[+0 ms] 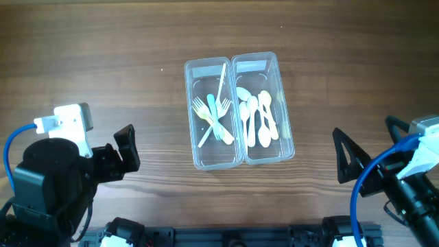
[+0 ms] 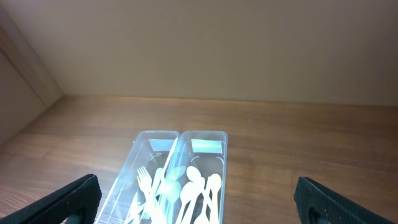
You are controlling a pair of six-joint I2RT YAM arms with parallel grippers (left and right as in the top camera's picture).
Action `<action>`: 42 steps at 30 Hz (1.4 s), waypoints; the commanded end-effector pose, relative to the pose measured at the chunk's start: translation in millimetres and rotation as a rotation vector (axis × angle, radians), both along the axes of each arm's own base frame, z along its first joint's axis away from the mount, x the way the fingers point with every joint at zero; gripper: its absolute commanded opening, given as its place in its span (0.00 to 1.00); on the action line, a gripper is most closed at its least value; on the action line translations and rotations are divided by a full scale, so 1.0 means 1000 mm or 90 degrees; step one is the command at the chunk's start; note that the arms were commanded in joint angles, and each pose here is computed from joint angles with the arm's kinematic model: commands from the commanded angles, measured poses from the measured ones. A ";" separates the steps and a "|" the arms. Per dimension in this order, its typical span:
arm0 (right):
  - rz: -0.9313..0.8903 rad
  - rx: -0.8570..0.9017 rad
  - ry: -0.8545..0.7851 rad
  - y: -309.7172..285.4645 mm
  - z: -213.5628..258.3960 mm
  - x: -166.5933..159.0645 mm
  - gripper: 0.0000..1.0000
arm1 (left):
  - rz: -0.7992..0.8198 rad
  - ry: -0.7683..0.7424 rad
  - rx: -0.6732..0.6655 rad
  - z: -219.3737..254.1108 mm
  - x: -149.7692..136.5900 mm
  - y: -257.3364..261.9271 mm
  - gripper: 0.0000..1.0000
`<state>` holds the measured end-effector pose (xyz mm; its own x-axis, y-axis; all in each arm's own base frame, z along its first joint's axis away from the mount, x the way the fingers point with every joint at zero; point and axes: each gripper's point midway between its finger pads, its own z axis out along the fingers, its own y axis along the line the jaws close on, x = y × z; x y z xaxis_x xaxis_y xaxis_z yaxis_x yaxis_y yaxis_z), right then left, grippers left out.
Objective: Pack container
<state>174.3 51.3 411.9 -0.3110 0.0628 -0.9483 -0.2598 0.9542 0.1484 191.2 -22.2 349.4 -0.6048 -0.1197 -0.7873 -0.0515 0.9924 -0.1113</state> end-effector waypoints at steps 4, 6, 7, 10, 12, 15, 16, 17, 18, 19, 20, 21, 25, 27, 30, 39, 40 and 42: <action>-0.003 -0.006 0.010 -0.001 -0.005 0.001 1.00 | -0.002 -0.001 0.005 0.001 0.000 0.001 1.00; -0.003 -0.007 0.038 -0.001 -0.015 -0.003 1.00 | -0.002 -0.001 0.005 0.001 0.000 0.001 1.00; -0.003 -0.008 0.046 -0.001 -0.018 -0.004 1.00 | -0.002 -0.001 0.005 0.001 0.000 0.001 1.00; -0.003 -0.008 0.052 -0.002 -0.020 -0.005 1.00 | -0.002 -0.001 0.005 0.001 0.000 0.001 1.00; -0.003 -0.009 0.051 -0.002 -0.020 -0.005 1.00 | -0.002 -0.002 0.005 0.001 0.000 0.001 1.00; -0.008 -0.009 0.053 -0.003 -0.020 -0.004 1.00 | -0.002 -0.001 0.005 0.001 0.000 0.001 1.00; -0.008 -0.010 0.053 -0.003 -0.020 -0.004 1.00 | -0.002 -0.002 0.005 0.001 0.000 0.001 1.00; -0.008 -0.010 0.054 -0.003 -0.021 -0.004 1.00 | -0.002 -0.002 0.005 0.001 0.000 0.001 1.00; -0.010 -0.011 0.055 -0.003 -0.022 -0.003 1.00 | -0.002 -0.001 0.005 0.001 0.000 0.001 1.00; -0.020 -0.015 0.058 -0.006 -0.024 -0.002 1.00 | -0.002 -0.001 0.005 0.001 0.000 0.001 1.00; -0.029 -0.019 0.062 -0.009 -0.026 0.000 1.00 | -0.002 -0.001 0.005 0.001 0.000 0.001 1.00; -0.052 -0.028 0.072 -0.015 -0.033 0.003 1.00 | -0.002 -0.001 0.005 0.001 0.000 0.001 1.00; -0.107 -0.049 0.079 -0.030 -0.055 0.009 1.00 | -0.002 -0.001 0.005 0.001 0.000 0.001 1.00; -0.116 -0.046 0.036 -0.032 -0.060 0.014 1.00 | -0.002 -0.001 0.005 0.001 0.000 0.001 1.00; -0.114 -0.035 -0.002 -0.031 -0.084 0.019 1.00 | -0.002 -0.002 0.005 0.001 0.000 0.001 1.00; -0.120 -0.038 0.009 -0.031 -0.178 0.040 1.00 | -0.002 -0.002 0.005 0.001 0.000 0.001 1.00; -0.122 -0.034 0.015 -0.031 -0.187 0.041 1.00 | -0.002 -0.001 0.005 0.001 0.000 0.001 1.00; -0.125 -0.026 0.023 -0.031 -0.208 0.045 1.00 | -0.002 -0.001 0.005 0.001 0.000 0.001 1.00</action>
<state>218.2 23.7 219.3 -0.3329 0.0656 -0.9407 -0.0895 0.9909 0.1008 191.1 -22.2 349.2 -0.6055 -0.1195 -0.7868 -0.0513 0.9925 -0.1113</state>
